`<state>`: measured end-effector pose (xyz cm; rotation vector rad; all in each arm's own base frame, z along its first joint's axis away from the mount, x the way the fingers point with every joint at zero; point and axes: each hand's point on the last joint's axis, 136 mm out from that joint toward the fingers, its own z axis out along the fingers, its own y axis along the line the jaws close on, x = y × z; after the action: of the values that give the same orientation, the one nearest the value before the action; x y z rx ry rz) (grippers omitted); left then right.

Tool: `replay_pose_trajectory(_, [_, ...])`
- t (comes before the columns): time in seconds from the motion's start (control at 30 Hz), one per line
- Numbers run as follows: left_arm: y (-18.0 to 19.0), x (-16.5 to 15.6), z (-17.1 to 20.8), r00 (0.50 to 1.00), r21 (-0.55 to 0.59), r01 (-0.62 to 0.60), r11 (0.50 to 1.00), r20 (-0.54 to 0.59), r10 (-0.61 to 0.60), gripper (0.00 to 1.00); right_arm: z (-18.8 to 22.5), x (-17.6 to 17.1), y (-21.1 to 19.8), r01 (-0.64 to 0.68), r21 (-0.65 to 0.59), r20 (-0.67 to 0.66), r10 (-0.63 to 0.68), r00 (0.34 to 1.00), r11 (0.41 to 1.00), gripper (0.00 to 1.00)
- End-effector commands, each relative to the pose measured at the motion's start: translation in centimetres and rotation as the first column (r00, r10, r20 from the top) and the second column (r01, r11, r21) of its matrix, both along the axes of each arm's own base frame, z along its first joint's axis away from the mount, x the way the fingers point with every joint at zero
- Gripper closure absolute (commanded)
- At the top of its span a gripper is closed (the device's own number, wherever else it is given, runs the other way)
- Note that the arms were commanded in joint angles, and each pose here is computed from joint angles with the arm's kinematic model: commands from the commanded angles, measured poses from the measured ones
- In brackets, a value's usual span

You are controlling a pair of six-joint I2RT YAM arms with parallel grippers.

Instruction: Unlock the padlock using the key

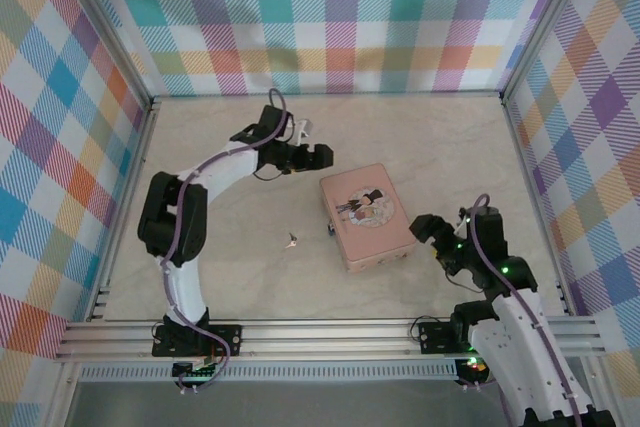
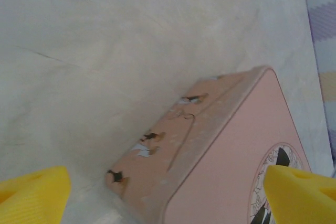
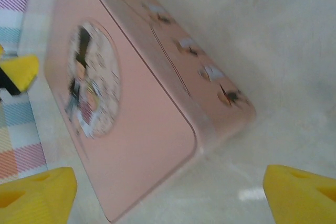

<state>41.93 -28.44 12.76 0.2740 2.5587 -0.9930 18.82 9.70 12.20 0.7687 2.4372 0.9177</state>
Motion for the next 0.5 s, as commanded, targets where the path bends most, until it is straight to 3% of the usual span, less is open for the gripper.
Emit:
replay_pose_trajectory(0.0, [-2.1,-1.5,-0.4,0.992,-0.021,0.106,0.994,-0.068,-0.107,0.06,-1.3,-1.2,1.3,-0.007,0.058,-0.076,0.011,0.997,0.998,0.1])
replay_pose_trajectory(0.23, [-5.6,-2.9,-0.8,0.964,-0.048,0.238,0.97,-0.11,-0.242,0.1,-2.6,0.2,4.0,-0.059,0.078,-0.075,0.065,0.995,0.995,0.11])
replay_pose_trajectory(0.47, [-5.3,-4.5,0.0,0.964,-0.064,0.243,0.968,-0.092,-0.248,0.11,-2.3,3.2,5.3,-0.06,0.087,-0.027,0.062,0.998,0.994,0.13])
